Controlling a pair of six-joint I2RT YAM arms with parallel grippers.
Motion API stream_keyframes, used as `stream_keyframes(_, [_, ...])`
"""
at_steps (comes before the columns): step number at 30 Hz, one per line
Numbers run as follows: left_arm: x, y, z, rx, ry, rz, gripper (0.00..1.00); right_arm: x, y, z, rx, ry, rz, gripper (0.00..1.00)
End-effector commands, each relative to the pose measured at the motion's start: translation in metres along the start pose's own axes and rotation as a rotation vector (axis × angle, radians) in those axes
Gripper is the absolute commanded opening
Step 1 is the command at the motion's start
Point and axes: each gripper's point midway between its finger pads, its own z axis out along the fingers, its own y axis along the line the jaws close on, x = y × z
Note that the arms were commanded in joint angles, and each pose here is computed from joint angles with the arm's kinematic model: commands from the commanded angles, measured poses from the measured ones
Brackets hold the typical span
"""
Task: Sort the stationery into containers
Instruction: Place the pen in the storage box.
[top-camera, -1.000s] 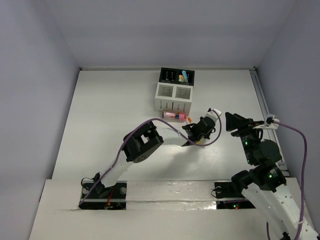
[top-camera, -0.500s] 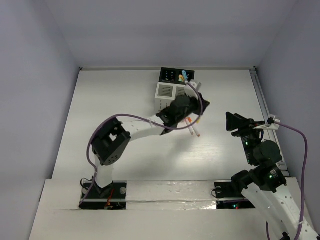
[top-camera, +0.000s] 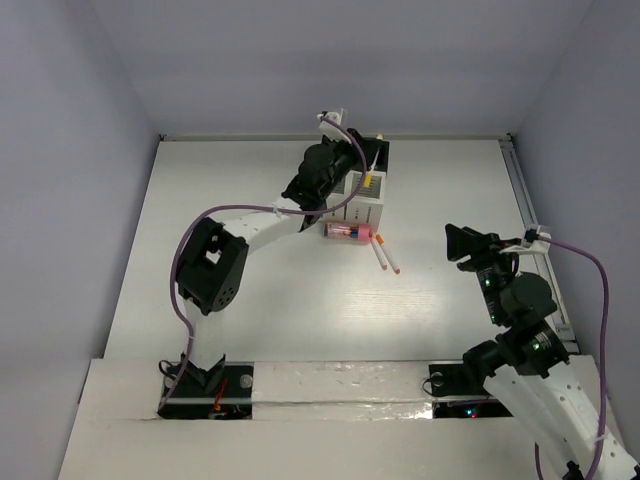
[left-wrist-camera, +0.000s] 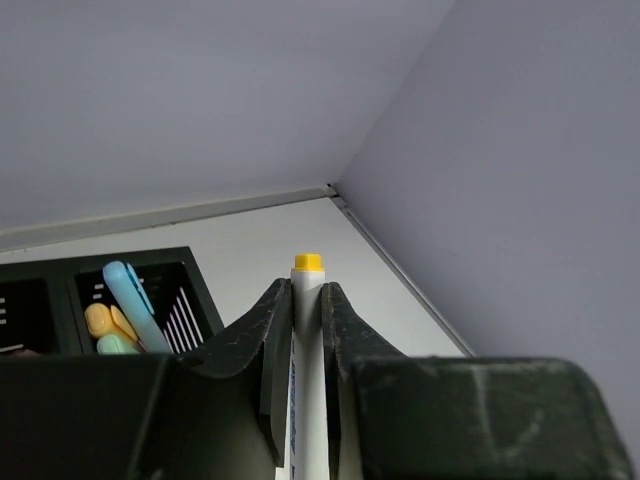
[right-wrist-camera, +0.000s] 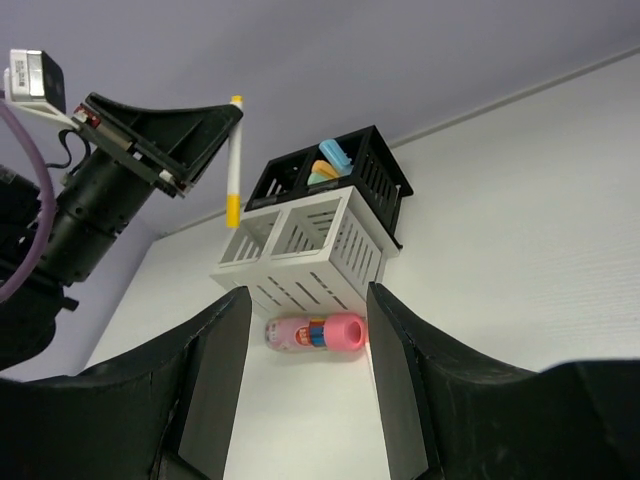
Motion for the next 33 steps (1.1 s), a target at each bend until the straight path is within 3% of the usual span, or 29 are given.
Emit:
stream_keyframes(1, [-0.034, -0.013, 0.012, 0.081, -0.112, 0.028, 0.0, -0.007, 0.008, 0.002, -0.038, -0.033, 0.008, 0.56])
stream_keyframes(19, [-0.001, 0.027, 0.052, 0.074, -0.15, 0.096, 0.0, 0.003, 0.013, 0.008, -0.066, -0.012, 0.011, 0.56])
stream_keyframes(29, [0.024, 0.051, 0.053, 0.037, -0.134, 0.098, 0.0, 0.005, 0.011, 0.01, -0.056, -0.013, 0.01, 0.55])
stream_keyframes(32, [0.025, 0.053, 0.048, 0.034, -0.14, 0.095, 0.12, 0.007, 0.011, 0.012, -0.056, -0.003, 0.007, 0.55])
stream_keyframes(33, [0.019, 0.052, 0.046, 0.026, -0.152, 0.094, 0.25, 0.008, 0.011, 0.012, -0.057, -0.001, 0.008, 0.55])
